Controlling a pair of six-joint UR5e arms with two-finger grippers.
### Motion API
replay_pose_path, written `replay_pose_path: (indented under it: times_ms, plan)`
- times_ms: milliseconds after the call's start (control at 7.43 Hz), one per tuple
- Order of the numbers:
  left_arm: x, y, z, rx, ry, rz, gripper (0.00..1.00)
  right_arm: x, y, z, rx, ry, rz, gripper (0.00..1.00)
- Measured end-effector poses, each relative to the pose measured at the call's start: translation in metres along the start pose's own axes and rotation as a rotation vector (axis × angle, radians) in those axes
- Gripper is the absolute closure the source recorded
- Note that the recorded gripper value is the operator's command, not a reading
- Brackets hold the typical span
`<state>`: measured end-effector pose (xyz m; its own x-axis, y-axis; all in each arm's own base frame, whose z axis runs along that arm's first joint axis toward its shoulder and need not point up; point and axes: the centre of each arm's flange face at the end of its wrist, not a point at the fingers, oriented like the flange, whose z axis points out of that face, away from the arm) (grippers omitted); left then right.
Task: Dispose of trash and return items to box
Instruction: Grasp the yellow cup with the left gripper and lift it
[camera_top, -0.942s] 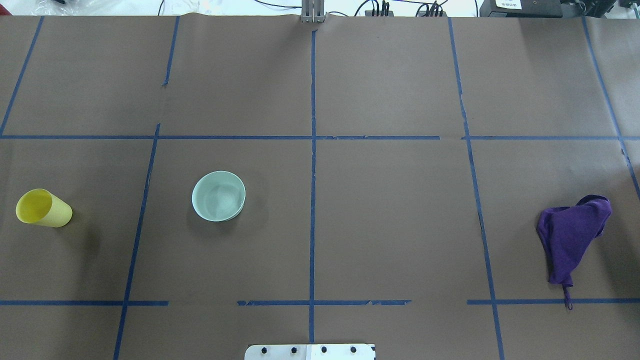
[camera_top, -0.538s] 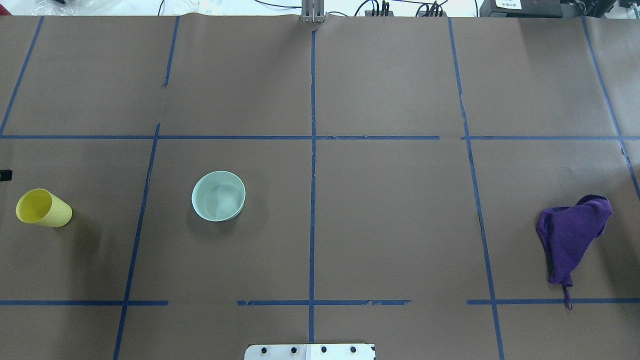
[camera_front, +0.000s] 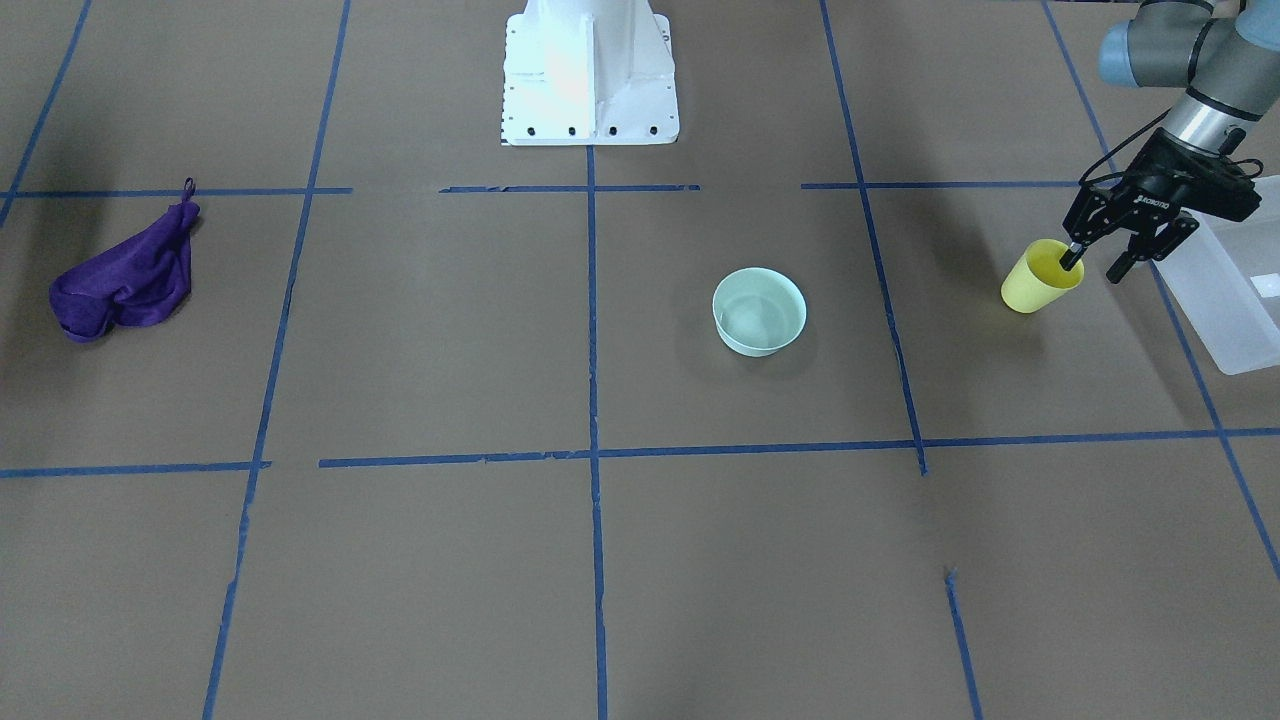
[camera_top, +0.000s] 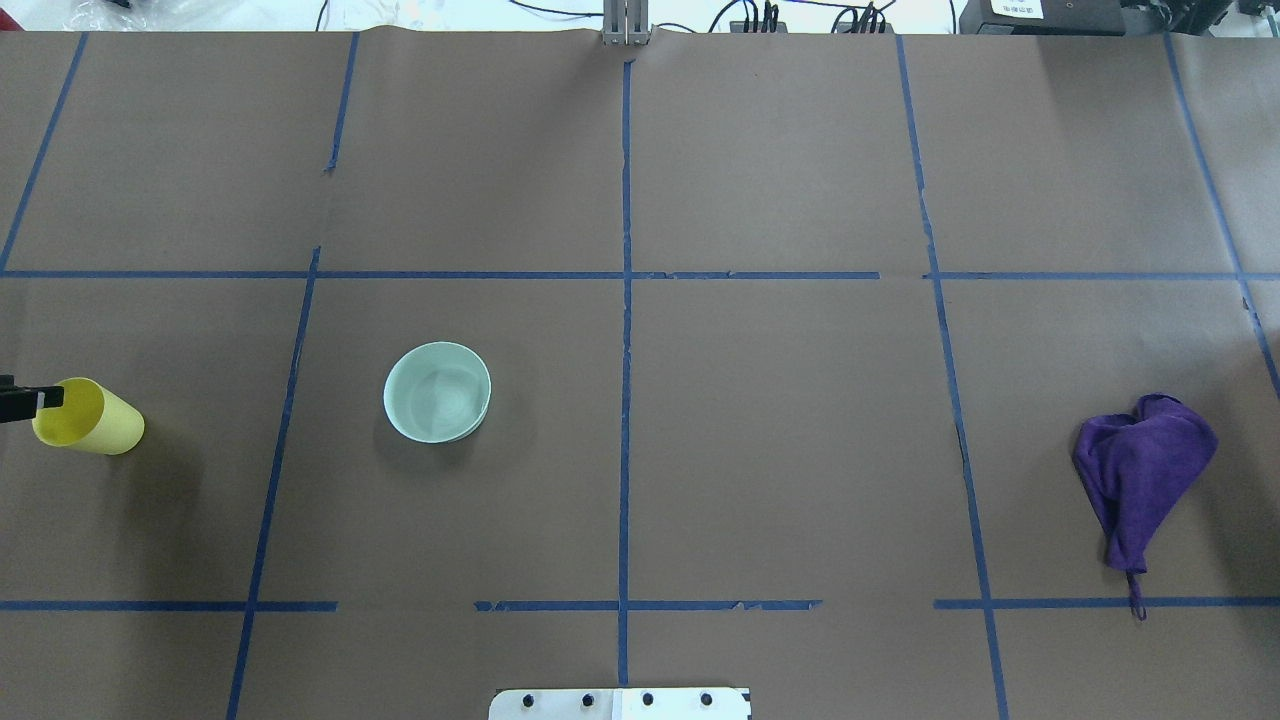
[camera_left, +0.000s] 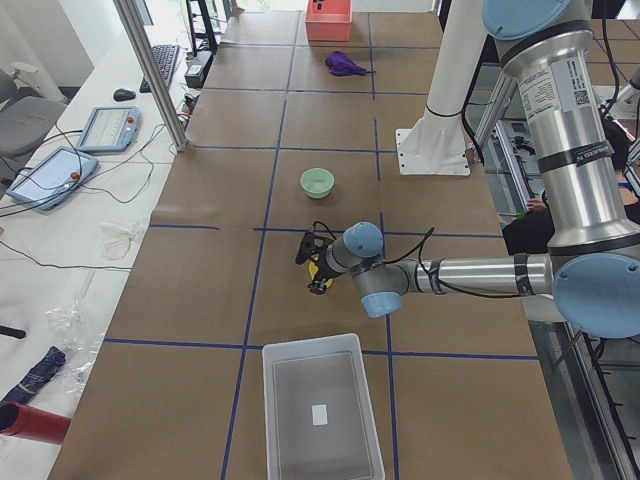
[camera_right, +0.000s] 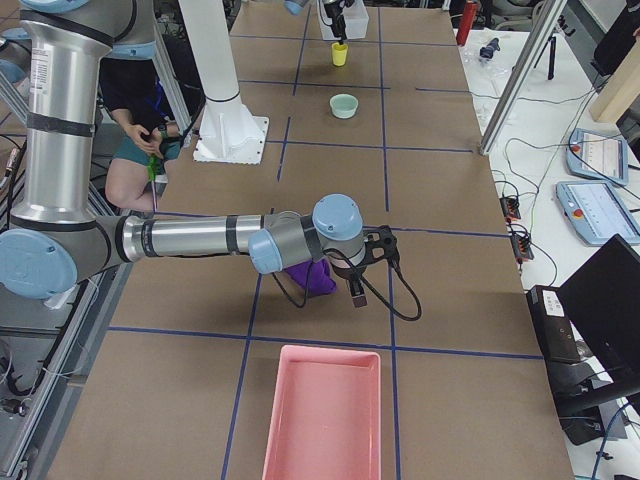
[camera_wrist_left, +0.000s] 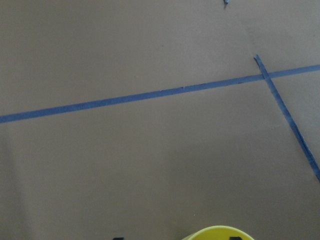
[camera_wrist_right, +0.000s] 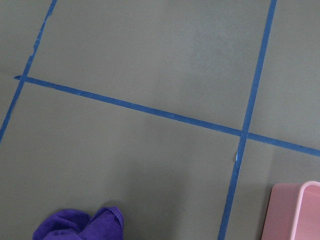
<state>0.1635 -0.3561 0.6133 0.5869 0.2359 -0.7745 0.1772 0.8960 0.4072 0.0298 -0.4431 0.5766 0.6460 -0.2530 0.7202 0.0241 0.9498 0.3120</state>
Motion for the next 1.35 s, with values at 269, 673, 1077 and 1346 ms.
replay_pose_path:
  times_ms: [269,673,1077,1346]
  plan:
    - [0.001,0.003,0.003,-0.008,-0.002,-0.006,1.0,0.001,0.001,0.001,-0.002,0.0,0.002,0.0]
    - [0.006,-0.001,-0.005,-0.012,0.026,0.006,1.0,0.001,0.002,0.0,-0.002,0.0,0.003,0.0]
    - [-0.039,-0.017,-0.067,-0.044,0.082,0.152,1.0,0.001,0.003,0.0,-0.002,-0.001,0.004,0.0]
    - [-0.09,-0.033,-0.109,-0.054,0.033,0.262,1.0,0.002,0.003,0.001,-0.003,-0.001,0.005,0.0]
